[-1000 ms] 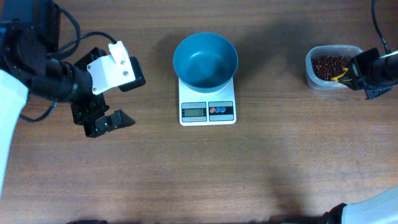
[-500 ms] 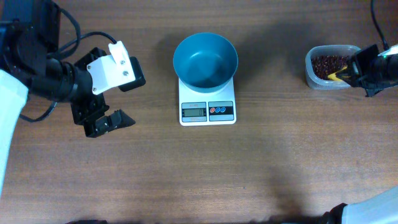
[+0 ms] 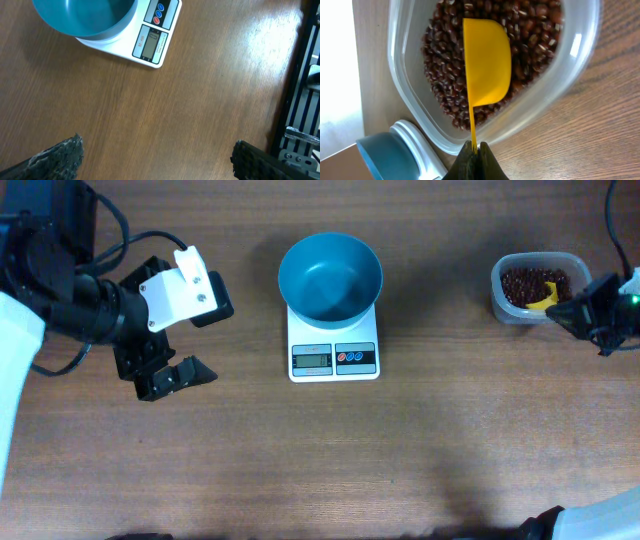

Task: Scoop item into bowl and weigh 50g on scale
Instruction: 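Drag the scoop through the beans to fill it with the right gripper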

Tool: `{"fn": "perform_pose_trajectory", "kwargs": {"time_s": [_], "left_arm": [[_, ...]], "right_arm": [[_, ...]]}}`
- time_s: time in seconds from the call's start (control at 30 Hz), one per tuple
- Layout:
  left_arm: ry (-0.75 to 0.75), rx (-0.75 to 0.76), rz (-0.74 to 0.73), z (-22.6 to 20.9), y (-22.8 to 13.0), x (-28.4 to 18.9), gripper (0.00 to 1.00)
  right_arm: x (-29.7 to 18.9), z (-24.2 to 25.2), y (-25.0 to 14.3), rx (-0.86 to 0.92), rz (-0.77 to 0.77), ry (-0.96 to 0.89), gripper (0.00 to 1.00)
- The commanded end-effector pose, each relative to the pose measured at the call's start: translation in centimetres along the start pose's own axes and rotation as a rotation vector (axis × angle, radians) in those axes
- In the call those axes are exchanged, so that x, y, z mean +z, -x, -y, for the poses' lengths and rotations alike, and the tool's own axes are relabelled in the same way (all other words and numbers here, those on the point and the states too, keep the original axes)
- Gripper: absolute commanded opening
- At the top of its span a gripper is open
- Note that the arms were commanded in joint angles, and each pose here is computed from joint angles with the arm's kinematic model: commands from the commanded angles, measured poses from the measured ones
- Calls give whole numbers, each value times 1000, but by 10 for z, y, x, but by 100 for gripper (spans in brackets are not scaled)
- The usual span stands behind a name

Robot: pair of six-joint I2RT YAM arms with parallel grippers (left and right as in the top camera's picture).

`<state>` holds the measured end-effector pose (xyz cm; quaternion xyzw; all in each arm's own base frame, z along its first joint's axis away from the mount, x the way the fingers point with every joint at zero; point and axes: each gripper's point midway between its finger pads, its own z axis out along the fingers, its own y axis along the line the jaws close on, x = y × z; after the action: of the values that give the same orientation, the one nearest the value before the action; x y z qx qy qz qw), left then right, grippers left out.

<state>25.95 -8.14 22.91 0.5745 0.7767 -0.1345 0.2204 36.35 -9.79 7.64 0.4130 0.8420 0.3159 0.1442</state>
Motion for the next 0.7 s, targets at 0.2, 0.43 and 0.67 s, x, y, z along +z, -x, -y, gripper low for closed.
{"fn": "perform_pose_trajectory", "kwargs": {"time_s": [0.2,0.43,0.67], "left_arm": [[0,9,2,1,-2,0,99],[0,9,2,1,-2,0,99],[0,9,2,1,-2,0,99]], "right_arm": [[6,2,-13,-43,-57,65,4],[-18,6,2,-84,-19,185,4],[-24,5,2,-91,-20,223,4]]}}
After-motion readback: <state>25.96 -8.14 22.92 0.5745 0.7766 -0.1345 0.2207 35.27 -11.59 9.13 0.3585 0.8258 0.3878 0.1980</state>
